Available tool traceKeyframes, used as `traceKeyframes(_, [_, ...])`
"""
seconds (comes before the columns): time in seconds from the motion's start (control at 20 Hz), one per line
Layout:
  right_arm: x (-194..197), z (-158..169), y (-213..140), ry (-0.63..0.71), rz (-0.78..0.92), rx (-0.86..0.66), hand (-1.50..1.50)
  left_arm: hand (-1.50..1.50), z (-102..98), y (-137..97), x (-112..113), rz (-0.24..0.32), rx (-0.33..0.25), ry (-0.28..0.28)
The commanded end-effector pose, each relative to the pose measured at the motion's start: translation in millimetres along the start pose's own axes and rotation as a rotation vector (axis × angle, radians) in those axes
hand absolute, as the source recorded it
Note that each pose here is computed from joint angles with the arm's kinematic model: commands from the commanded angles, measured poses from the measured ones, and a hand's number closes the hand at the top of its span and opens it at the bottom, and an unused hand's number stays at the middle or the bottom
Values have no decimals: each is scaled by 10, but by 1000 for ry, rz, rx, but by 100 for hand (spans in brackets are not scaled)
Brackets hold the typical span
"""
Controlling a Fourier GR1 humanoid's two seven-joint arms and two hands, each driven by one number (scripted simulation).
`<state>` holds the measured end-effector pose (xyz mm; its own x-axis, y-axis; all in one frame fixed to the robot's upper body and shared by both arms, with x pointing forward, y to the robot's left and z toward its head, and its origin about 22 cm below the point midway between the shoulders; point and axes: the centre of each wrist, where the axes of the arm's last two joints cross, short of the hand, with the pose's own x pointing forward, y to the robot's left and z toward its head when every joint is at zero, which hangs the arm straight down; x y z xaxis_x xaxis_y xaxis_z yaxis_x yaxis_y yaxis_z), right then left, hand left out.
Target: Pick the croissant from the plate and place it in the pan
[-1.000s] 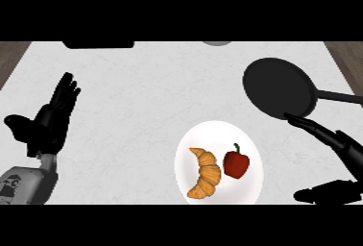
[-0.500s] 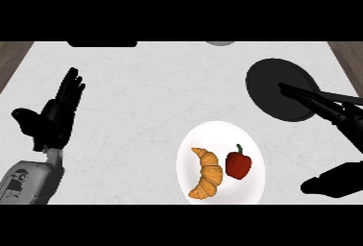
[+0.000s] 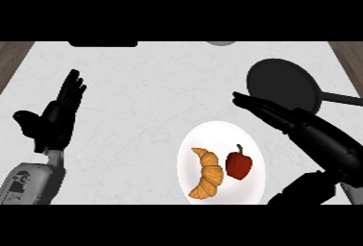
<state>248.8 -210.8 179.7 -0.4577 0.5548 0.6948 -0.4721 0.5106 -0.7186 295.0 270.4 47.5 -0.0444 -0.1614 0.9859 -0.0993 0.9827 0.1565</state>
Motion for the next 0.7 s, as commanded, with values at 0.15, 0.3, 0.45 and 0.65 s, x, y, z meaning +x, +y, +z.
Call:
traceKeyframes(0.15, [47,-173,389,60,43,65,-150,0,-42,65,-224,3,18,-7])
traceKeyframes(0.3, [88,-164,553,118,22,69,-150,0,-86,19,-7,6,6,5])
traceKeyframes(0.45, [134,-160,422,161,40,49,-150,0,9,-20,-192,5,15,8])
traceKeyframes(0.65, [-91,-264,441,225,70,32,-150,0,-56,66,-33,-16,19,-1])
